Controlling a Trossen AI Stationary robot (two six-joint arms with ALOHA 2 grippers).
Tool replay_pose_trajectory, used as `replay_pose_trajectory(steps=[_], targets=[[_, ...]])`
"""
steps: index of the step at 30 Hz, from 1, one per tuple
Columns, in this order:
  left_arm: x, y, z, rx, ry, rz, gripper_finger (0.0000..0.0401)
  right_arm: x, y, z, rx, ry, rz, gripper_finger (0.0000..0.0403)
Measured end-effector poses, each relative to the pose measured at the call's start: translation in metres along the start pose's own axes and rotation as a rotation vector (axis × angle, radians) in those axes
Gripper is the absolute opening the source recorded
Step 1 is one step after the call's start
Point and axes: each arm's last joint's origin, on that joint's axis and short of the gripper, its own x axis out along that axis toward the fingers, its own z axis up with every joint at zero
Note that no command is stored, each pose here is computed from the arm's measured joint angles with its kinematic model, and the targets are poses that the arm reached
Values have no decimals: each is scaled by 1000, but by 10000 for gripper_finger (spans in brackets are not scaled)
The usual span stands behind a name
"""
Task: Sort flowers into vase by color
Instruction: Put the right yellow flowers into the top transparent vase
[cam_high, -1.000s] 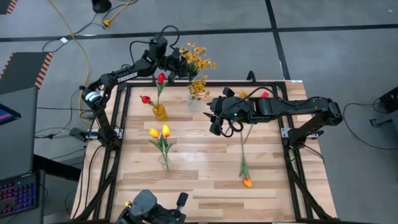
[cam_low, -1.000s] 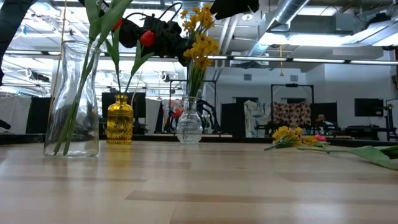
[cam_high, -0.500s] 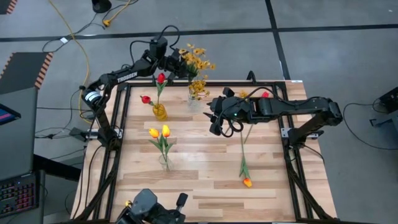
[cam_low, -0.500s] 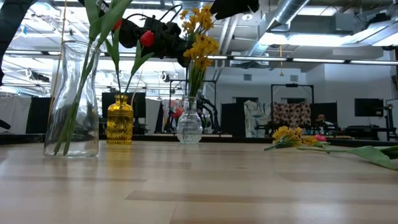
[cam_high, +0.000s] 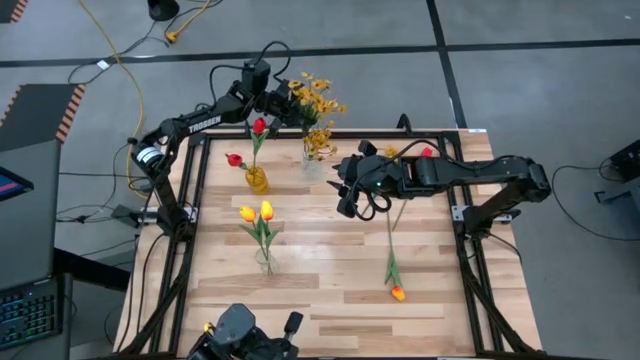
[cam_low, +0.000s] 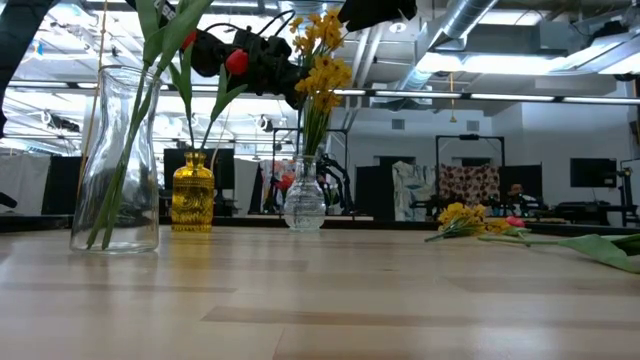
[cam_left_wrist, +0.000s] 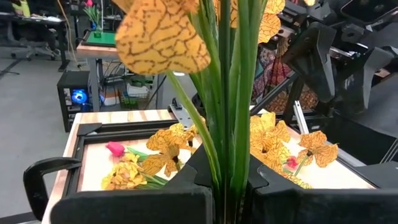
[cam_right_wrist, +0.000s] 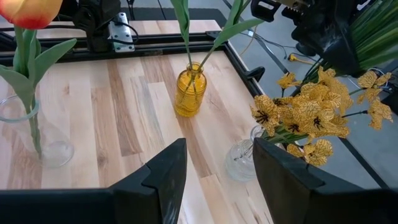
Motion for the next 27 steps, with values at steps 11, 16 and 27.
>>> replay_pose_trajectory(steps=[11,16,27], targets=[[17,-6,2,44,3,1,0,0,-1,0,2,0,-3,211],[22,-8,2,74,7,12,0,1,-2,0,4,1,-6,211],[19,-6,2,87,8,26,0,1,-2,0,3,1,-6,211]])
